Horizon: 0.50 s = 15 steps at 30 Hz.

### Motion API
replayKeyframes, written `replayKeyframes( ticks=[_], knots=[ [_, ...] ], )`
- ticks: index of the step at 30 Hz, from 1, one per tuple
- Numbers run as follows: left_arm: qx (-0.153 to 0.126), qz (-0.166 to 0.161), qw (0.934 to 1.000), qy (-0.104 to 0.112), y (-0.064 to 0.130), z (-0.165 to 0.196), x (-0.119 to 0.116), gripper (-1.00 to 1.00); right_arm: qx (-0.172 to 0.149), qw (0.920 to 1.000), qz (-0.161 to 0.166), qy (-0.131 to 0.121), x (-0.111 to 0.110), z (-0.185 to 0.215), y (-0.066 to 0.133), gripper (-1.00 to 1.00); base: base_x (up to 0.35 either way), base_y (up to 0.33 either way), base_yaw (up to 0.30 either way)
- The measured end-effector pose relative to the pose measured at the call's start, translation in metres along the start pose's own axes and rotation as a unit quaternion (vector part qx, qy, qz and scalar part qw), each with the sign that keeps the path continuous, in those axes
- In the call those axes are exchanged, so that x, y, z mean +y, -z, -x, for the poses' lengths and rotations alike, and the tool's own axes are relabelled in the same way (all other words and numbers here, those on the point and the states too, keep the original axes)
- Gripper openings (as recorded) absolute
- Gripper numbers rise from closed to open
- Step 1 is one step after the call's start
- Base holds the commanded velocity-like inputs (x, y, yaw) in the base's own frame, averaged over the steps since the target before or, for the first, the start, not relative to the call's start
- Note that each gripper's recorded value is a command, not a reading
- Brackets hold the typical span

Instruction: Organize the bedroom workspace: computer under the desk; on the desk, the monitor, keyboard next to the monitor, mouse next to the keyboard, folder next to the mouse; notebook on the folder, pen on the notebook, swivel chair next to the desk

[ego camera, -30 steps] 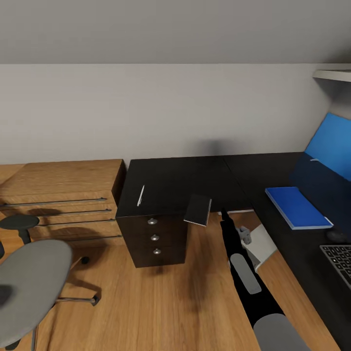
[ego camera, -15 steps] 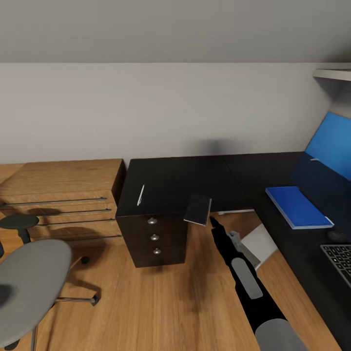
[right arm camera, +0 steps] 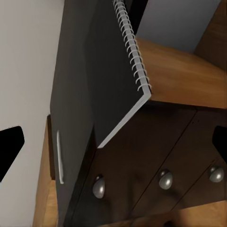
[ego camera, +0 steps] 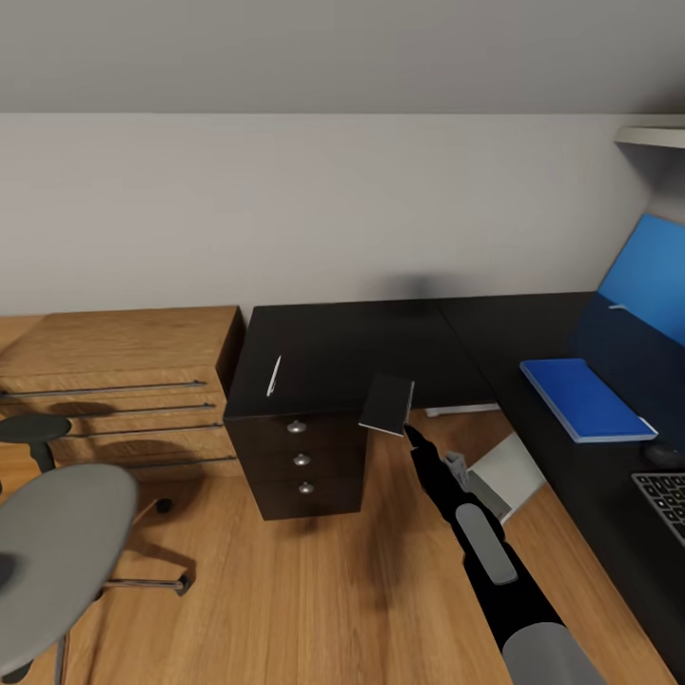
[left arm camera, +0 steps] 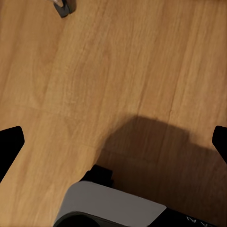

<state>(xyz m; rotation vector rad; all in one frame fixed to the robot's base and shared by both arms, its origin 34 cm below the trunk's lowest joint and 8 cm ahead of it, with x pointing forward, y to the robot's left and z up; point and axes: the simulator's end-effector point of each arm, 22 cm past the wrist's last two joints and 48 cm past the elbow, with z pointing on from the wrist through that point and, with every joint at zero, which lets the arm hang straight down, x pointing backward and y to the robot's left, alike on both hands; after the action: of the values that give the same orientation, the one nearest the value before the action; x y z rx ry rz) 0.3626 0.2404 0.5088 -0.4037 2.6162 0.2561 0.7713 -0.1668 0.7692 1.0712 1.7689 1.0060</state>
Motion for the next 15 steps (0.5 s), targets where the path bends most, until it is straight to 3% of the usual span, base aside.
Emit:
replayKeyframes(
  ticks=[3,6,10,11,15],
  knots=[
    [0.0,0.0,1.0,0.0,-0.004,-0.002,-0.001,1.0,0.0,1.0,-0.002,0.002,-0.007,0.004,-0.001,1.0,0.0,0.0,0.0],
    [0.0,0.0,1.0,0.0,-0.008,-0.005,-0.001,1.0,0.008,0.9999,-0.001,-0.014,-0.012,0.005,-0.002,1.0,0.0,0.0,0.0],
    [0.0,0.0,1.0,0.0,-0.014,-0.008,-0.002,1.0,0.087,0.9961,-0.008,-0.015,-0.029,-0.005,0.004,1.0,0.0,0.0,0.0],
    [0.0,0.0,1.0,0.0,-0.015,-0.008,-0.002,1.0,0.121,0.9926,-0.008,-0.011,-0.034,-0.008,0.009,1.0,0.0,0.0,0.0],
    [0.0,0.0,1.0,0.0,-0.021,-0.012,-0.002,1.0,0.155,0.9878,-0.014,-0.012,-0.051,-0.013,0.014,1.0,0.0,0.0,0.0]
  ],
)
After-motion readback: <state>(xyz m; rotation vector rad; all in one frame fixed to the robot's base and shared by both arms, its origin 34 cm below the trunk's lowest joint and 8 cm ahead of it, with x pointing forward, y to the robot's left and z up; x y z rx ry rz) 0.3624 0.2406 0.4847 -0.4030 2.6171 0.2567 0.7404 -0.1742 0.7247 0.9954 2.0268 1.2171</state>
